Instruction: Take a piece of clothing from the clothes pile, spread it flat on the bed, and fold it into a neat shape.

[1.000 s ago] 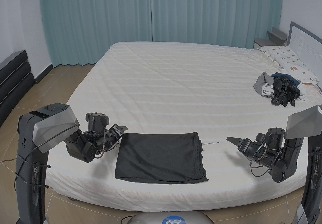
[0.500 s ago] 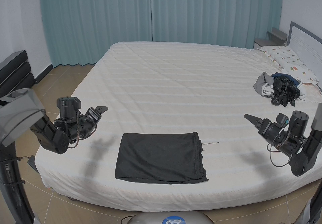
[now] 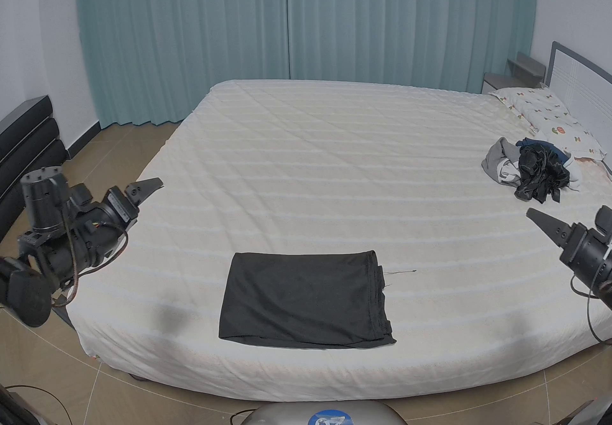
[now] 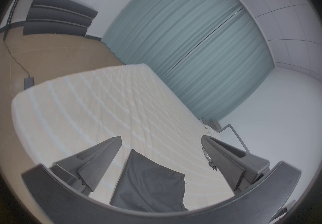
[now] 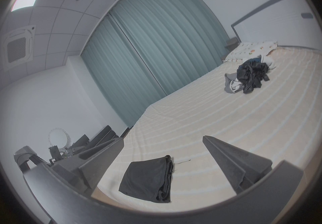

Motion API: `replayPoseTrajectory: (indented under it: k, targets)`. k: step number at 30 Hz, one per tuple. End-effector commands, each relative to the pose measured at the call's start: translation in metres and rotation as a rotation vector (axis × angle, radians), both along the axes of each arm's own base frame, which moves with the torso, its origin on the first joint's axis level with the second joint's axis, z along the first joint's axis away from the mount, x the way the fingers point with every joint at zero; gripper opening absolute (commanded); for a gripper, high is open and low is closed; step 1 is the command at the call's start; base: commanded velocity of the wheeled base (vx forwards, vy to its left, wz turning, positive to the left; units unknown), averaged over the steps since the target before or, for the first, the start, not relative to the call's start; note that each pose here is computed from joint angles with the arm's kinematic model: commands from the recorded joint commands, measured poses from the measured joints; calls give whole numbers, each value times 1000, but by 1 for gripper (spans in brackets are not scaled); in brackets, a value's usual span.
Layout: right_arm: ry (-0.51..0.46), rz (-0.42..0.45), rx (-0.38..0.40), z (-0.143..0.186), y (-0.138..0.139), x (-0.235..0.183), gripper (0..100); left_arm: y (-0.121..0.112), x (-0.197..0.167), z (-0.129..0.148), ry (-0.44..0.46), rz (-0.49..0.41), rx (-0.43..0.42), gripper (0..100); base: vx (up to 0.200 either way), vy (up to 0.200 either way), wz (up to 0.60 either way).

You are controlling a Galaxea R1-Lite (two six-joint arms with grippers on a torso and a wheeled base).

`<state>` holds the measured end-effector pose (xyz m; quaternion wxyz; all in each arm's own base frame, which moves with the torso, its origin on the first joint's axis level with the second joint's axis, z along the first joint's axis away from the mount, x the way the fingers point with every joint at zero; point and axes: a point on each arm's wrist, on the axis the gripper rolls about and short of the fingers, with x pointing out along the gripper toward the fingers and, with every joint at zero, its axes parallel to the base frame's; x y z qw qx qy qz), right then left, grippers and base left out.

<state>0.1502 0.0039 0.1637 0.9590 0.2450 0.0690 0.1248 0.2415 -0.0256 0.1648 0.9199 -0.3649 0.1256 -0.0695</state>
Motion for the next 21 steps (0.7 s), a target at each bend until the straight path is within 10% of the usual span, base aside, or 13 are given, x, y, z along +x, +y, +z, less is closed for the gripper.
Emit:
replayPoseTrajectory:
  k: [1,6,21]
  targets:
    - [-136,-16,-194,-20,2,-144,100,15,-139,9,-274,54,194,100,0,0,0]
    - [-143,28,-256,-46,3,-178,100,19,-163,4,-324,150,231,100,0,0,0]
    - [-115,-67,-458,-81,0,-180,100,25,-242,-39,-326,80,318,100,0,0,0]
